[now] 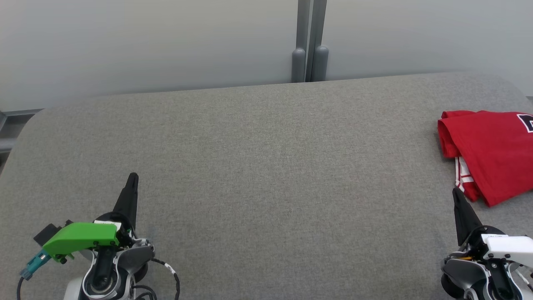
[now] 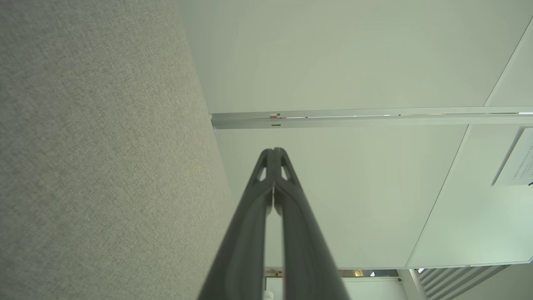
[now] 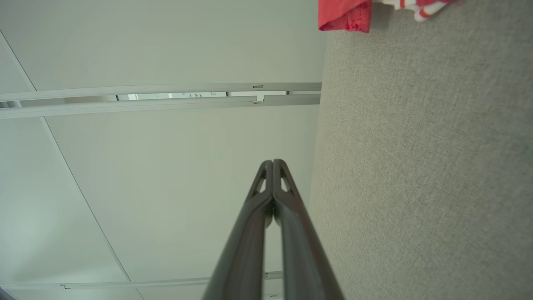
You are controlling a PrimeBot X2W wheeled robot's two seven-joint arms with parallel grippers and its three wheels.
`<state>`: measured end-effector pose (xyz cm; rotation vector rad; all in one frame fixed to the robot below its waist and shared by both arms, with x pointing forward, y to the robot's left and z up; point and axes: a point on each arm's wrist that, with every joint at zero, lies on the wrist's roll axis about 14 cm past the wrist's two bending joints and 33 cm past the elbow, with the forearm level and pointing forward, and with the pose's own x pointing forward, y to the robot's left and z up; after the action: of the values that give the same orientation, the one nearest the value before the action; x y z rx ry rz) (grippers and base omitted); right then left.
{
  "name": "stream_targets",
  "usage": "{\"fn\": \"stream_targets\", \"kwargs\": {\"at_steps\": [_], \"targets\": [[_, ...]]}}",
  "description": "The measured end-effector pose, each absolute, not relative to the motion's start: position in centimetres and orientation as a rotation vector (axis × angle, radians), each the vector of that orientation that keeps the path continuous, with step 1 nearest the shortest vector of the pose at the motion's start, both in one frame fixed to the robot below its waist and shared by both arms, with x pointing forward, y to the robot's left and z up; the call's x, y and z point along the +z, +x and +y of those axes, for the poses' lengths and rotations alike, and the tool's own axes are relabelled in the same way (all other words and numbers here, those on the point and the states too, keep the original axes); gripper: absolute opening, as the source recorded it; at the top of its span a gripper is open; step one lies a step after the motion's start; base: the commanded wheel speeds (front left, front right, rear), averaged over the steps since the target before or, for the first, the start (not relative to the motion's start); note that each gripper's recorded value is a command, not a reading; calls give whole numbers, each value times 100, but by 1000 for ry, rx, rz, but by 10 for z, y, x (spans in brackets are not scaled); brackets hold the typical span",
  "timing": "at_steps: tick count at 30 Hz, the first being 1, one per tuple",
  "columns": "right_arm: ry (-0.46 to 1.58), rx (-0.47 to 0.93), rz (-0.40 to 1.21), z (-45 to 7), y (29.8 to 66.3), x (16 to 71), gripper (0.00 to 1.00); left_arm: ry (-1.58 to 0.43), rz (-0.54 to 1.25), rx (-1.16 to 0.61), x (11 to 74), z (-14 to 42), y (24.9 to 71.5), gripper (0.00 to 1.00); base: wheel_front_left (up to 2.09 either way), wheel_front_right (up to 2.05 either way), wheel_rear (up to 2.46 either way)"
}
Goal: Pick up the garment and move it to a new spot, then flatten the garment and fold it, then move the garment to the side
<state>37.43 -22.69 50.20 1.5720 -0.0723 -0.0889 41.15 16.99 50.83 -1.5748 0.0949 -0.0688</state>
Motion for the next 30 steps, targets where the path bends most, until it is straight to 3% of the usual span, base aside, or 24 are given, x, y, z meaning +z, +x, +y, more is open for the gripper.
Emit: {"fn": "stream_targets", "kwargs": {"at_steps": [30], "targets": [[1572,-89,-72,-227,374,502,0,-1575,95,-69,508,170,412,0,0,0,0]]}}
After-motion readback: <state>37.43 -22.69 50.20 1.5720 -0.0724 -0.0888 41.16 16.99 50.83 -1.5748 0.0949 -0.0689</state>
